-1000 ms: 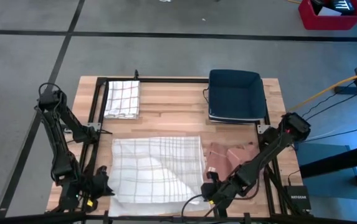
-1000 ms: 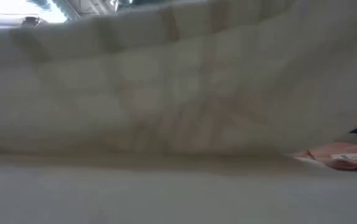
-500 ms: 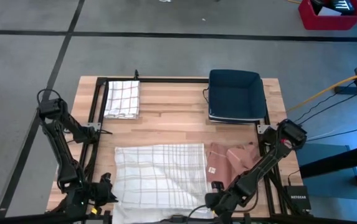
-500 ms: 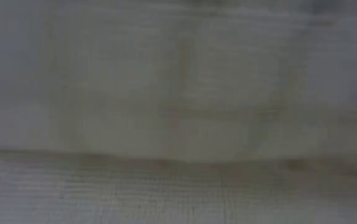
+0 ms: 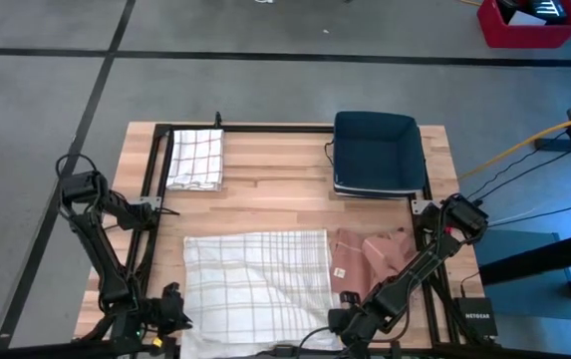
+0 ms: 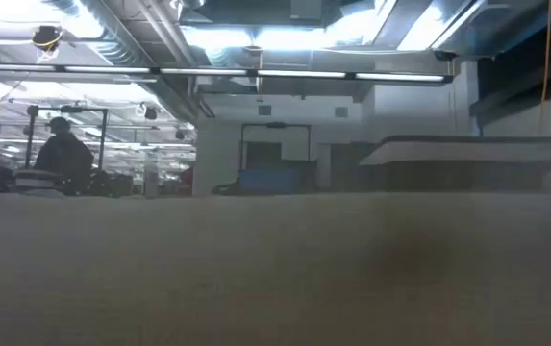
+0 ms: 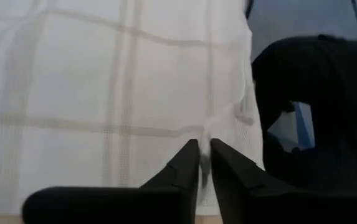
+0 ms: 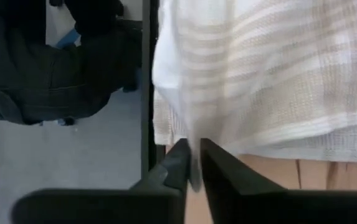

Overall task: Fold towel
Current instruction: Fold the white towel on the table

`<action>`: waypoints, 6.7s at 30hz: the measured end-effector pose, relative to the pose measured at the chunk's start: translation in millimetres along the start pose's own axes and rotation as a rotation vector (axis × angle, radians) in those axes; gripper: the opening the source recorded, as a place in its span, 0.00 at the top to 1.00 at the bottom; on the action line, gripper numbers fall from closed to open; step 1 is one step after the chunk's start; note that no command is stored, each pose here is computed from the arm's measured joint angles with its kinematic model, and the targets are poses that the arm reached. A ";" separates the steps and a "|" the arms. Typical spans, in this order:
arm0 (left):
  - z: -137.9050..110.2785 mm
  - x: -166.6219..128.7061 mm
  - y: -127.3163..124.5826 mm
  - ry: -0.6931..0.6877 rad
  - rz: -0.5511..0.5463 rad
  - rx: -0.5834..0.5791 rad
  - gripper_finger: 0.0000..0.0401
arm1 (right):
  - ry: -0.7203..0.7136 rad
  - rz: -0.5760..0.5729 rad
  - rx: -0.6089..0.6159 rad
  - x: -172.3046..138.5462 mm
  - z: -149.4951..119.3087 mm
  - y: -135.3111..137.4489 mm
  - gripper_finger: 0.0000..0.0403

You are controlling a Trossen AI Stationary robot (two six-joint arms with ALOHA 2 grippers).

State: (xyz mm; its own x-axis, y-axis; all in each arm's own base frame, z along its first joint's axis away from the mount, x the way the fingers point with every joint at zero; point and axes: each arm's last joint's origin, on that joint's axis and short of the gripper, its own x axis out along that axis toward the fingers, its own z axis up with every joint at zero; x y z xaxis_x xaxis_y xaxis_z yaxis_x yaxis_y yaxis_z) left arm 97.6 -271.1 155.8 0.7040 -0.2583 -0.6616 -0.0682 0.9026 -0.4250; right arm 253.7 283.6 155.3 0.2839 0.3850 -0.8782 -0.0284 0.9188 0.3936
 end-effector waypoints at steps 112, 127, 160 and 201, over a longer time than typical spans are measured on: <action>104.5 -28.8 188.0 0.109 0.788 -0.381 0.55 | 0.064 -0.576 -0.284 -27.0 30.0 -163.7 0.59; 88.0 -18.6 204.2 0.112 0.768 -0.399 0.69 | -0.055 -0.547 -0.289 -29.6 39.9 -157.9 0.59; 126.5 -37.4 170.7 -0.067 0.546 -0.373 0.99 | -0.798 -0.266 -0.260 -11.4 222.4 -274.7 0.59; 116.2 -65.1 188.7 -0.221 0.727 -0.568 0.81 | -0.577 -0.236 -0.142 18.5 240.4 -270.2 0.76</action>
State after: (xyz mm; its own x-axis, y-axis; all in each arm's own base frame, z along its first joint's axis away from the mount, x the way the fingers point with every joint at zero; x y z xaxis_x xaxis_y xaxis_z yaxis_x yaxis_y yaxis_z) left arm 121.1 -43.9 190.5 0.4676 0.4244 -0.7754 -0.8354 0.4989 -0.2307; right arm 497.0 21.6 98.0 0.7674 0.0987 -0.6336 -0.0175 0.9909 0.1332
